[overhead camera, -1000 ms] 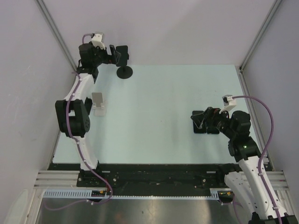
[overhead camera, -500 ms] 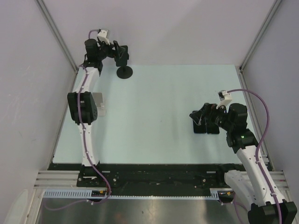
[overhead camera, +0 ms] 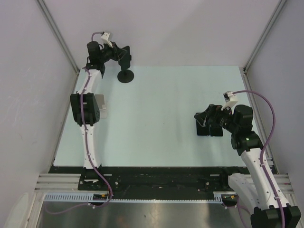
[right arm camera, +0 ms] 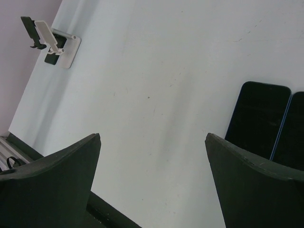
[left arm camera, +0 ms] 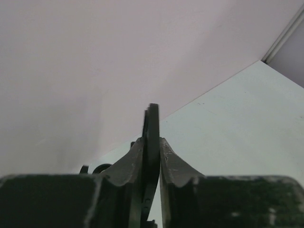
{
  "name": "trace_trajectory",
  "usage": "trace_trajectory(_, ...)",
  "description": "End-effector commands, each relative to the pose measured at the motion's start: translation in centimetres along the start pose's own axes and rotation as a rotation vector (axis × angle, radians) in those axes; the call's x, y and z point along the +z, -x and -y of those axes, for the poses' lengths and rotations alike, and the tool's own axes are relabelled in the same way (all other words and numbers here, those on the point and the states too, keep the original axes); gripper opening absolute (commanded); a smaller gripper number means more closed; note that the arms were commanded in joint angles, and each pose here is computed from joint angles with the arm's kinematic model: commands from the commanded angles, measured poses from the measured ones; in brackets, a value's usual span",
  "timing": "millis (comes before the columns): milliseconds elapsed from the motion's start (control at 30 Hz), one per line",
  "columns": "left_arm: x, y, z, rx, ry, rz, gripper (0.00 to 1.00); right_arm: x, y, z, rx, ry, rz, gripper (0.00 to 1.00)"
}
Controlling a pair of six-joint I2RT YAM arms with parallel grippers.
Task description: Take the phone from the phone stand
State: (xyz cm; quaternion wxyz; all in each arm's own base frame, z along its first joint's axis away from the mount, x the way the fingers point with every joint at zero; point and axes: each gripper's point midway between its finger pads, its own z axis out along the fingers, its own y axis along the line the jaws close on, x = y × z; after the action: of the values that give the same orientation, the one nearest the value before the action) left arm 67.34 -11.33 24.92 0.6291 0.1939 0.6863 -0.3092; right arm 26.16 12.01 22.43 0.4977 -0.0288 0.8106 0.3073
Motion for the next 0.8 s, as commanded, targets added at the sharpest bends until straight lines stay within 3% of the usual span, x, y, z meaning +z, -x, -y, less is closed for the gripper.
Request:
trace_trajectory(0,-2.1,8.0,5.1,0.104,-0.091,0.1,0.14,-1.0,2.5,-1.2,-0.06,0.028,0.061,0.97)
trace_trajectory(67,-1.9,8.7,7.2,0.112,-0.104,0.104,0.06,-1.2,2.7,-1.3,-0.067,0.027,0.069,0.97)
trace_trajectory(167,-2.8,10.0,10.2,0.134,-0.111,0.108,0.0,-1.6,2.8,-1.5,-0.075,0.035,0.078,0.98)
trace_trajectory(267,-3.5,10.1,13.6,0.135,-0.103,0.102,0.0,-1.9,2.9,-1.8,-0.078,0.044,0.085,0.98)
trace_trajectory(300,-3.7,8.5,13.9,0.112,-0.09,0.074,0.0,-2.0,2.9,-1.8,-0.083,0.041,0.089,0.97)
trace_trajectory(333,-4.2,10.0,16.5,0.127,-0.107,0.096,0.0,-2.1,3.0,-1.7,-0.084,0.034,0.092,0.98)
trace_trajectory(400,-4.5,8.2,17.8,0.09,-0.071,0.068,0.0,-2.3,3.3,-0.7,-0.082,-0.029,0.117,1.0)
trace_trajectory(467,-5.2,8.9,21.8,0.106,-0.09,0.086,0.0,-2.5,3.6,-0.1,-0.075,-0.067,0.132,1.0)
trace_trajectory(533,-5.3,6.4,24.5,0.09,-0.087,0.052,0.0,-2.9,4.2,1.1,-0.054,-0.145,0.167,1.0)
trace_trajectory(567,-6.4,7.6,26.3,0.108,-0.094,0.078,0.0,-2.9,4.3,1.3,-0.066,-0.154,0.172,1.0)
trace_trajectory(600,-6.6,5.4,27.1,0.099,-0.092,0.043,0.0,-2.8,4.5,1.2,-0.084,-0.147,0.179,1.0)
trace_trajectory(667,-7.5,5.7,30.7,0.111,-0.111,0.066,0.0,-2.7,4.4,1.2,-0.103,-0.145,0.171,1.0)
trace_trajectory(700,-7.7,3.6,32.8,0.097,-0.133,0.036,0.0,-2.6,4.4,1.1,-0.108,-0.143,0.168,1.0)
trace_trajectory(767,-8.1,2.8,34.0,0.094,-0.098,0.037,0.0,-2.4,4.3,0.9,-0.114,-0.13,0.162,1.0)
